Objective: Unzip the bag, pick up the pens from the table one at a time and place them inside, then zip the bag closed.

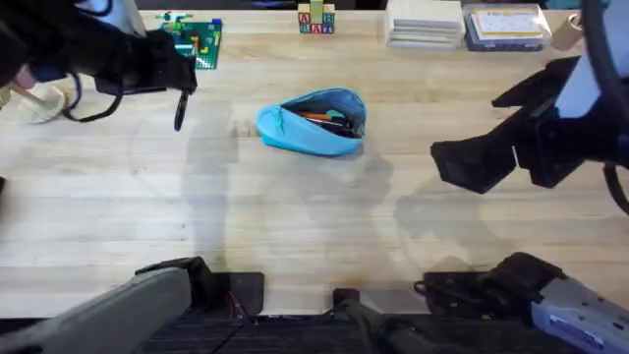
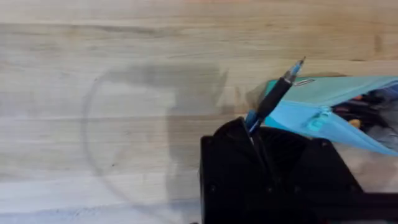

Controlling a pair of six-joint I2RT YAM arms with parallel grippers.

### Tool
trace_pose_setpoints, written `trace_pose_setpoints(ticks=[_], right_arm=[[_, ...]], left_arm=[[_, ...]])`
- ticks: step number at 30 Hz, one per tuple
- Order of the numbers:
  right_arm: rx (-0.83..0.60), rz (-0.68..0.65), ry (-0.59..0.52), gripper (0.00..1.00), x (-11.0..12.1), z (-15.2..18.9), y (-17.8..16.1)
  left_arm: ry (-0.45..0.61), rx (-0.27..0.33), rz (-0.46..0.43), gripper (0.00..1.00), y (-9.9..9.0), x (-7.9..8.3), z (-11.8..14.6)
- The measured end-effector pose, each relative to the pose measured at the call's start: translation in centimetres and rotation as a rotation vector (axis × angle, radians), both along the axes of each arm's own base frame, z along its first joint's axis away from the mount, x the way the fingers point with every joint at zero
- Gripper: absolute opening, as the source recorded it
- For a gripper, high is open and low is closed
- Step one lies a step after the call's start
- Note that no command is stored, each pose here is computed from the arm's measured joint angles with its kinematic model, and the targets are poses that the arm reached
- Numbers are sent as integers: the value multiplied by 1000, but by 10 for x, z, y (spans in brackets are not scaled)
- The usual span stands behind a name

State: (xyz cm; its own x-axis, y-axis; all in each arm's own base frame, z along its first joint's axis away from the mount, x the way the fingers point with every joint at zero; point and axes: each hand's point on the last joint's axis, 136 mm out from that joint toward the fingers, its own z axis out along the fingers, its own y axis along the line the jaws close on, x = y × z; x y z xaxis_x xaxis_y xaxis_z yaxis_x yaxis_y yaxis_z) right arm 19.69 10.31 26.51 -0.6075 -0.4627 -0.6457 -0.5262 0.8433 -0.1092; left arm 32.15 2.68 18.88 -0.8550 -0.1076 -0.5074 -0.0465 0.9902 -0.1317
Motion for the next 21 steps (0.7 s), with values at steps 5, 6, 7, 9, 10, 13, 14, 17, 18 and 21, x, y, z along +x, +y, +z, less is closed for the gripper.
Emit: trace_pose_setpoints(ticks=[5, 6, 7, 9, 10, 13, 14, 17, 18, 21], right_arm=[[0, 0, 0, 998, 0, 0, 0], [0, 0, 0, 998, 0, 0, 0], [0, 0, 0, 998, 0, 0, 0], [0, 0, 0, 998, 0, 0, 0], [0, 0, 0, 998, 0, 0, 0], [0, 0, 0, 998, 0, 0, 0], [0, 0, 1, 998, 0, 0, 0], [0, 0, 1, 998, 0, 0, 0], [0, 0, 1, 998, 0, 0, 0], [0, 0, 1, 998, 0, 0, 0]], left_arm=[[-93, -69, -86, 43, -21, -5, 26], [-97, -84, -105, 43, -25, -5, 27], [-102, -101, -132, 43, -30, -5, 27], [-117, -125, -190, 43, -41, -6, 30], [-126, -140, -229, 43, -49, -6, 32], [-160, -160, -346, 43, -72, -6, 38], [-207, -165, -471, 43, -98, -5, 45], [-263, -160, -572, 43, -121, -3, 53], [-284, -159, -606, 43, -129, -2, 56], [-337, -155, -685, 43, -151, -1, 64]])
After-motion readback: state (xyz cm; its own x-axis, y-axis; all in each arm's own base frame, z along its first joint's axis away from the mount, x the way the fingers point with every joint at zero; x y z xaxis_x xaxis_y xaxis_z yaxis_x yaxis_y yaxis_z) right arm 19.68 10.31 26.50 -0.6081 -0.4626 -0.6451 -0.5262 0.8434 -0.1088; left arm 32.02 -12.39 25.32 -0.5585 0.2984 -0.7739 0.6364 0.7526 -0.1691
